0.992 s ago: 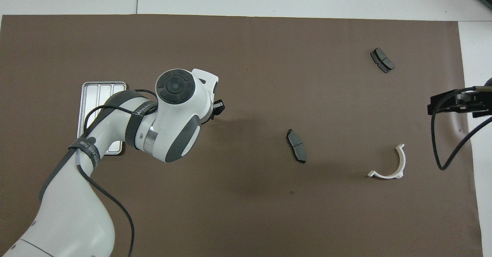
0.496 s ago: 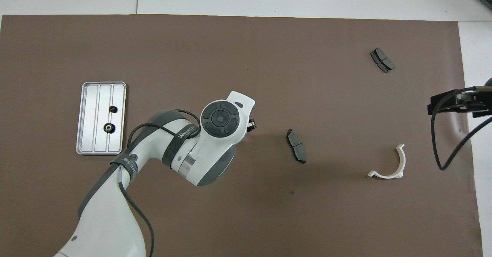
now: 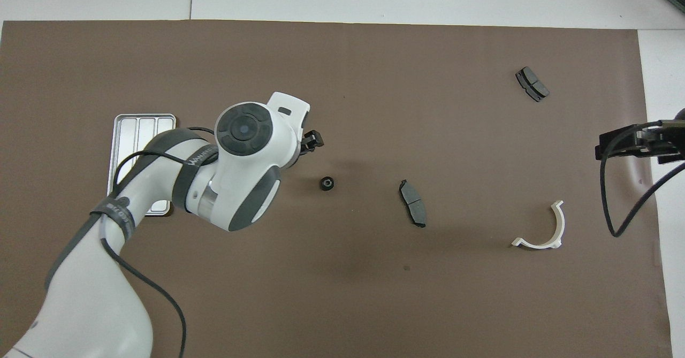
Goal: Place bearing gear from tray to pile
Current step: 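Carry the gear to mid-table, release it, and withdraw the left gripper, then grasp the mid-table gear with the right gripper while the left gripper returns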
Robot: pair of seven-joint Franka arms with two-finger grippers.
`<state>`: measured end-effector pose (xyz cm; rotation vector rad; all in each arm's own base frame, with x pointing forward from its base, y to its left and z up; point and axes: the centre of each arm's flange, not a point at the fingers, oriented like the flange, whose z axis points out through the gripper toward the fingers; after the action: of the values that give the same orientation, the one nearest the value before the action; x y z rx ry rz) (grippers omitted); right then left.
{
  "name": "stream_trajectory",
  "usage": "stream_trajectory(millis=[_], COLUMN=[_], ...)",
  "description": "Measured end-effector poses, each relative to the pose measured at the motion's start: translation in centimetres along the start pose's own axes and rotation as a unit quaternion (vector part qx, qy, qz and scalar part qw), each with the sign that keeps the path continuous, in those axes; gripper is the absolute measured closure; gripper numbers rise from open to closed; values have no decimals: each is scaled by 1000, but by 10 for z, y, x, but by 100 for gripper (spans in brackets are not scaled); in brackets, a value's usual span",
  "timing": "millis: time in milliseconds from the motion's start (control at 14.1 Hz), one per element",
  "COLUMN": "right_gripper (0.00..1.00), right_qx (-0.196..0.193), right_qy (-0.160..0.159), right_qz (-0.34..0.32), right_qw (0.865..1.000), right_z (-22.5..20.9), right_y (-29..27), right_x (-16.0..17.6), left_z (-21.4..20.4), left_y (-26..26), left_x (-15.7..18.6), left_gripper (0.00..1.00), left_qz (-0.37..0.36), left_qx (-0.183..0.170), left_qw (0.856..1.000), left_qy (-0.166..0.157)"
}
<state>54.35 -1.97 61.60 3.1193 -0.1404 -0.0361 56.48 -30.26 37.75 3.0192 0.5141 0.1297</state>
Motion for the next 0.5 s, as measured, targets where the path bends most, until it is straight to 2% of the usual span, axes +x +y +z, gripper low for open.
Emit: stream_trajectory(millis=[354,496], right_gripper=[0,0], right_qx=[4,24], right_qy=[-2,21], right_qz=[-4,-24], right_qw=[1000,999], right_z=[2,12], right_y=[-4,-30], right_x=[-1,-1], left_z=[-23,-24], left_y=[-122,-170], left_x=[97,124], left_gripper=[0,0], left_qz=[42,69], left_qx=[17,22], left_qw=[999,997], left_qy=[3,1])
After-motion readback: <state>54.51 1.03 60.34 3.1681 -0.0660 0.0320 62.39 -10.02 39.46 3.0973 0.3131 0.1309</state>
